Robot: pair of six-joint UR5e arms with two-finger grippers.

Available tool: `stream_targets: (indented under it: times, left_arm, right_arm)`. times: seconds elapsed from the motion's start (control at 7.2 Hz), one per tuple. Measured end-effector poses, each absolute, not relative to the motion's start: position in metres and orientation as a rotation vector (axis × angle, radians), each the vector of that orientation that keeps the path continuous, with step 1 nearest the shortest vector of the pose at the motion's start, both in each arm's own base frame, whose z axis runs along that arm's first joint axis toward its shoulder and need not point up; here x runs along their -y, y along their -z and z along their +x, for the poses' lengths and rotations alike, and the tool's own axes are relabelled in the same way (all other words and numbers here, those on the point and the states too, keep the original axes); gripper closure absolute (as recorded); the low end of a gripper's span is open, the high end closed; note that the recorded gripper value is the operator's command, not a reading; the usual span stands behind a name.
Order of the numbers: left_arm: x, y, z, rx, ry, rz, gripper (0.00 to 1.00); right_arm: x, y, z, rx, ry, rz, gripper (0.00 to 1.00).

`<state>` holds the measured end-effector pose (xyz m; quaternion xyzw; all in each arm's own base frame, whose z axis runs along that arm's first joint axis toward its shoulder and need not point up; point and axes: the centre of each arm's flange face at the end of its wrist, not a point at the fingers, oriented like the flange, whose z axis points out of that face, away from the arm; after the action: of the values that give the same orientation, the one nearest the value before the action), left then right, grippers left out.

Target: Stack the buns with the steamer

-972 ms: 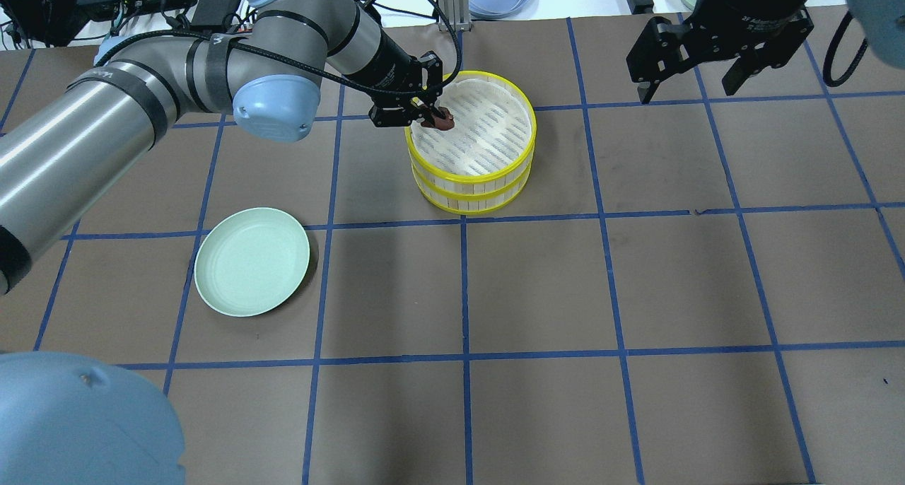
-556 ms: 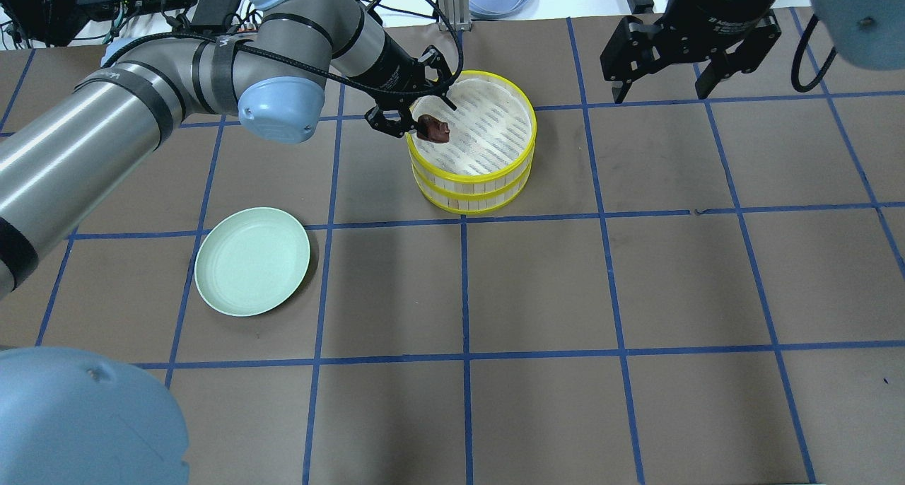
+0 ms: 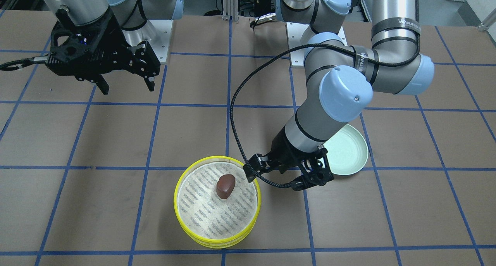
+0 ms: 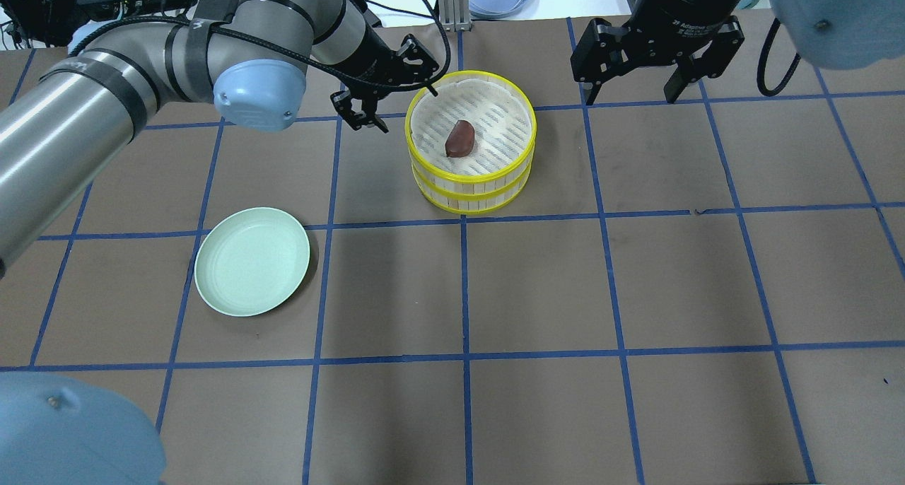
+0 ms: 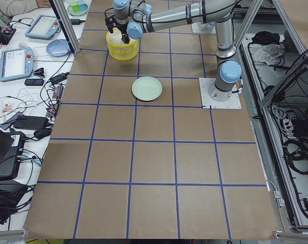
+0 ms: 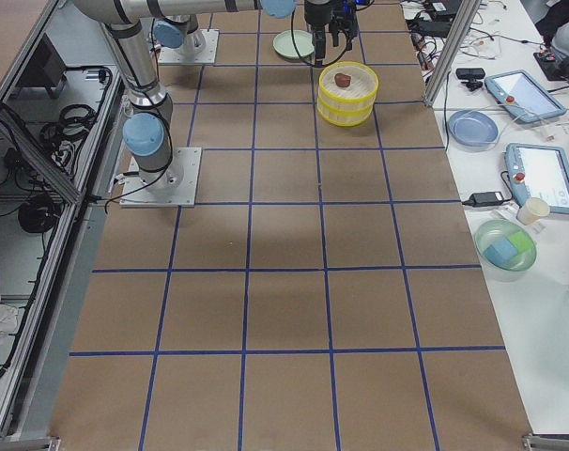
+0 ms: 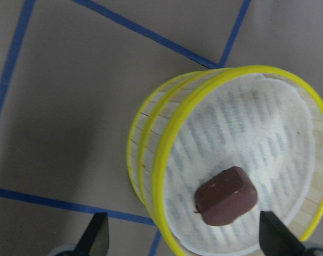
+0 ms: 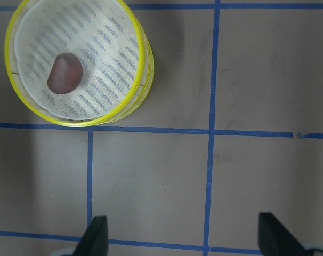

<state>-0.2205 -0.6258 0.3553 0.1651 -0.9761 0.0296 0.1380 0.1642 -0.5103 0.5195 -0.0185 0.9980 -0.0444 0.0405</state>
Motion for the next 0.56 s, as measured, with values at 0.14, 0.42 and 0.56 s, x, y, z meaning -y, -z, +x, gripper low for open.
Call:
stream_targets:
  times: [0.14,0.42,0.56]
  left_arm:
    - [0.623,-0.365,-0.196,2.938,-0.112,0.375,0.00]
    - [0.608,-0.393,-0.151,3.095,-0.099,0.194,0.00]
    - [0.599,-0.411,-0.132,3.129,-0.093,0.173,0.00]
  right_arm:
    - [0.510,-0.521,0.163,-3.064,0.142,-0.056,0.00]
    - [0.510,-0.520,0.159,-3.085,0.139,-0.052,0.00]
    - [0.510,-0.518,0.157,-3.097,0.129,-0.057,0.00]
